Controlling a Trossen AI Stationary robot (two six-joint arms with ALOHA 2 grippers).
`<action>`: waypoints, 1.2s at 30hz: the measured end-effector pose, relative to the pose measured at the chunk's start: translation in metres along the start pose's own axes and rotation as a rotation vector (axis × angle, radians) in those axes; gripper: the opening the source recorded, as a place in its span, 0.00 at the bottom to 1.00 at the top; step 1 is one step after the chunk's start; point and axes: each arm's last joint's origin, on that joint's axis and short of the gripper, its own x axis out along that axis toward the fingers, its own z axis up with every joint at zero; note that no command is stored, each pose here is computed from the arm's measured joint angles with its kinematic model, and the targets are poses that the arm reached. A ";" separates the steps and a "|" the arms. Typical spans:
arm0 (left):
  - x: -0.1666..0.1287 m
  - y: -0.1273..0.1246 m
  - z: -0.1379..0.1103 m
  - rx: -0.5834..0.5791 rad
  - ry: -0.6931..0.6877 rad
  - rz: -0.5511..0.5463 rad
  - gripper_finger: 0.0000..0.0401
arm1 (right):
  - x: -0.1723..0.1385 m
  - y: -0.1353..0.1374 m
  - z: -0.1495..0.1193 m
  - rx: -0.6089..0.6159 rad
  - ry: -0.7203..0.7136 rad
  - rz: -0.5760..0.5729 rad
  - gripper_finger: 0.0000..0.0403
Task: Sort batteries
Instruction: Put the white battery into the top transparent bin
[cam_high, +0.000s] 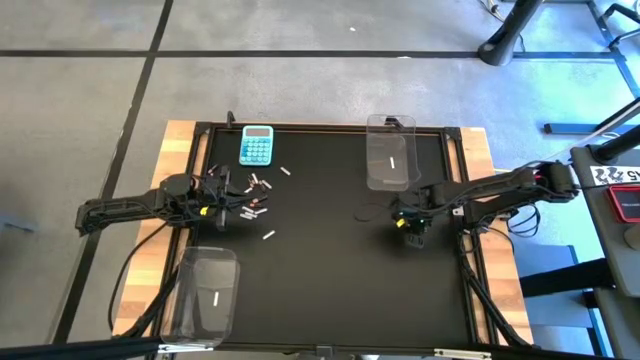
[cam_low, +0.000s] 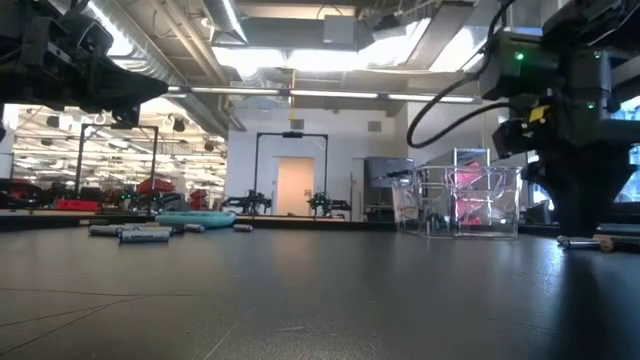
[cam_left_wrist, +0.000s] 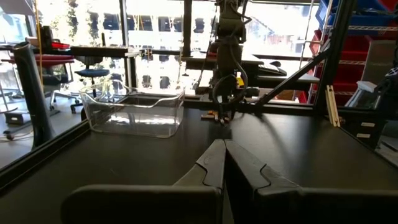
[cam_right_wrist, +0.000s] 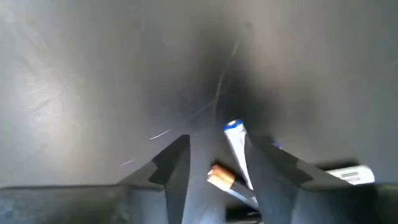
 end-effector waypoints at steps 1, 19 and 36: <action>0.000 0.000 0.000 0.000 0.000 0.000 0.00 | 0.000 0.000 0.002 -0.010 -0.017 -0.006 0.40; 0.000 0.000 0.000 0.000 0.000 0.000 0.00 | 0.024 -0.002 0.007 -0.006 0.096 -0.061 0.22; 0.000 0.000 0.000 0.000 0.000 0.000 0.00 | 0.022 0.000 0.014 -0.010 0.029 -0.045 0.01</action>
